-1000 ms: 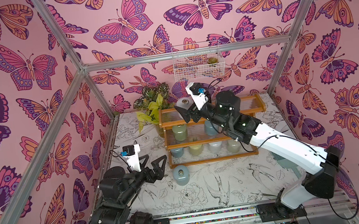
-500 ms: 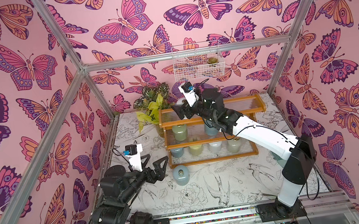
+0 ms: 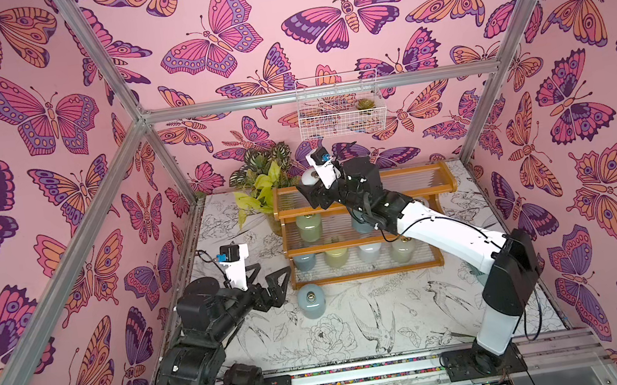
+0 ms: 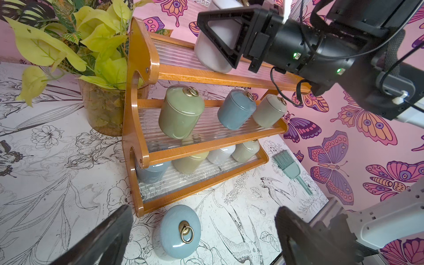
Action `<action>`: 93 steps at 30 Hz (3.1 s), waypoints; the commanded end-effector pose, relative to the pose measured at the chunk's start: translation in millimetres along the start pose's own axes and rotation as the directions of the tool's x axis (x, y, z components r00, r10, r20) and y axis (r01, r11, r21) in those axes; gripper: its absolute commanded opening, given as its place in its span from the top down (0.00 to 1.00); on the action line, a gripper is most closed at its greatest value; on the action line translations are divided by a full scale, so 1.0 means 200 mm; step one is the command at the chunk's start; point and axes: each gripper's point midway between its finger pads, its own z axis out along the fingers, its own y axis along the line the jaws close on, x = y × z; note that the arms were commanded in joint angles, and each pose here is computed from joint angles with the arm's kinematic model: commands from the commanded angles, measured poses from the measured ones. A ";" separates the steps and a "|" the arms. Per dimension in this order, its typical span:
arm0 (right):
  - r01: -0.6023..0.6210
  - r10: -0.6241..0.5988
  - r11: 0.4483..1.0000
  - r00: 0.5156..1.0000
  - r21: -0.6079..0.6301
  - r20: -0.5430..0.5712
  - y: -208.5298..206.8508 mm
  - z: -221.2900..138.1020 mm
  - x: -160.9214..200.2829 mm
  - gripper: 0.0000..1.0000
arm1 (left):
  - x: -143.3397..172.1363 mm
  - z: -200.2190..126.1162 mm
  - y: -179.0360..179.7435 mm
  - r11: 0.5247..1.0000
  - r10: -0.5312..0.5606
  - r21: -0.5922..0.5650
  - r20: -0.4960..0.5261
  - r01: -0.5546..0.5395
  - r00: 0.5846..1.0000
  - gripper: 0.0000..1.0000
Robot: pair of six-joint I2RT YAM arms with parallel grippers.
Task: Remove the tea canisters from the shelf
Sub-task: Pick up the tea canister from the shelf, then place the tea canister at the center of the board.
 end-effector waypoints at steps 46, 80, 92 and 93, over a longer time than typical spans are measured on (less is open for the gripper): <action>0.114 -0.050 0.927 0.982 -0.357 0.183 0.68 -0.74 0.17 0.48 | -0.07 0.10 0.00 0.999 -0.037 0.007 -0.019 0.037 0.999 0.00; -0.060 0.060 0.976 0.998 -0.210 -0.004 0.66 -0.51 1.26 0.45 | 0.02 0.11 0.07 0.996 -0.083 -0.036 -0.019 0.082 0.996 0.00; -0.072 0.064 0.948 0.997 -0.310 -0.035 0.84 -0.41 1.38 0.38 | 0.02 0.11 0.09 0.995 -0.084 -0.050 -0.005 0.083 0.996 0.00; -0.071 0.063 0.947 0.997 -0.314 -0.037 0.86 -0.40 1.39 0.37 | 0.02 0.11 0.09 0.995 -0.084 -0.051 -0.004 0.083 0.996 0.00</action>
